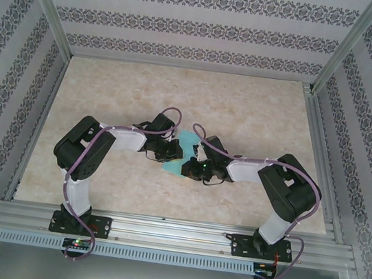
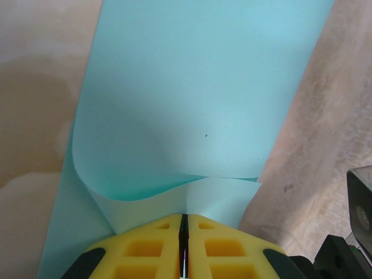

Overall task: Fold a paper plane with a square sheet of paper (pick it up from the middle)
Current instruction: Fold the triangle a second time at the center of the table.

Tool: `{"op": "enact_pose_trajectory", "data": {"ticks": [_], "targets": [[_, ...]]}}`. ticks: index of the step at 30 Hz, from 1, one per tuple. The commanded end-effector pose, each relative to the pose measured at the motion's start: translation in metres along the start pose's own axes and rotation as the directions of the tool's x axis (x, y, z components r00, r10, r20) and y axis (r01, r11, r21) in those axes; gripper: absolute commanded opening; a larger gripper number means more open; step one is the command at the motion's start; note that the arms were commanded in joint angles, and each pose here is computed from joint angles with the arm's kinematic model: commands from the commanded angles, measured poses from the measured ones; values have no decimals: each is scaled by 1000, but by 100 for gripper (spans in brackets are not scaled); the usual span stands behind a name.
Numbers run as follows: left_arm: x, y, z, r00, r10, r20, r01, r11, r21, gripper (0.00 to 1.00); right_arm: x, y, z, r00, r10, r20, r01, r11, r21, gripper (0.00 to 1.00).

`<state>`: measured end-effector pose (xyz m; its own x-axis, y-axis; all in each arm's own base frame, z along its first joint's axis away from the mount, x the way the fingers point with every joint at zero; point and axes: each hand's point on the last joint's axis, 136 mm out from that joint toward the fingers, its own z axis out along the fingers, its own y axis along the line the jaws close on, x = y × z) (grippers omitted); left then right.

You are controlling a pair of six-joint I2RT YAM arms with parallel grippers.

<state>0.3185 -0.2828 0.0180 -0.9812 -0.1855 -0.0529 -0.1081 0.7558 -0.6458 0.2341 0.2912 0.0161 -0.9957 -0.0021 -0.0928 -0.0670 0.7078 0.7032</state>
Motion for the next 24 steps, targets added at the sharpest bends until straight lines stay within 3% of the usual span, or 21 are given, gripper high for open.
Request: {"op": "enact_pose_trajectory", "data": {"ticks": [1,18,24], "targets": [[16,39,12,998,-42,-35,38,993,-114,12,25,-25,-1,995,72,-72,-66,994,83,13],[16,40,13,998,-43,-39,38,993,-114,12,43,-34,-9,991,117,-62,-109,986,126,12],[17,40,13,998,-35,-44,30,993,-115,12,24,-6,-26,997,73,7,-74,995,63,12]]}}
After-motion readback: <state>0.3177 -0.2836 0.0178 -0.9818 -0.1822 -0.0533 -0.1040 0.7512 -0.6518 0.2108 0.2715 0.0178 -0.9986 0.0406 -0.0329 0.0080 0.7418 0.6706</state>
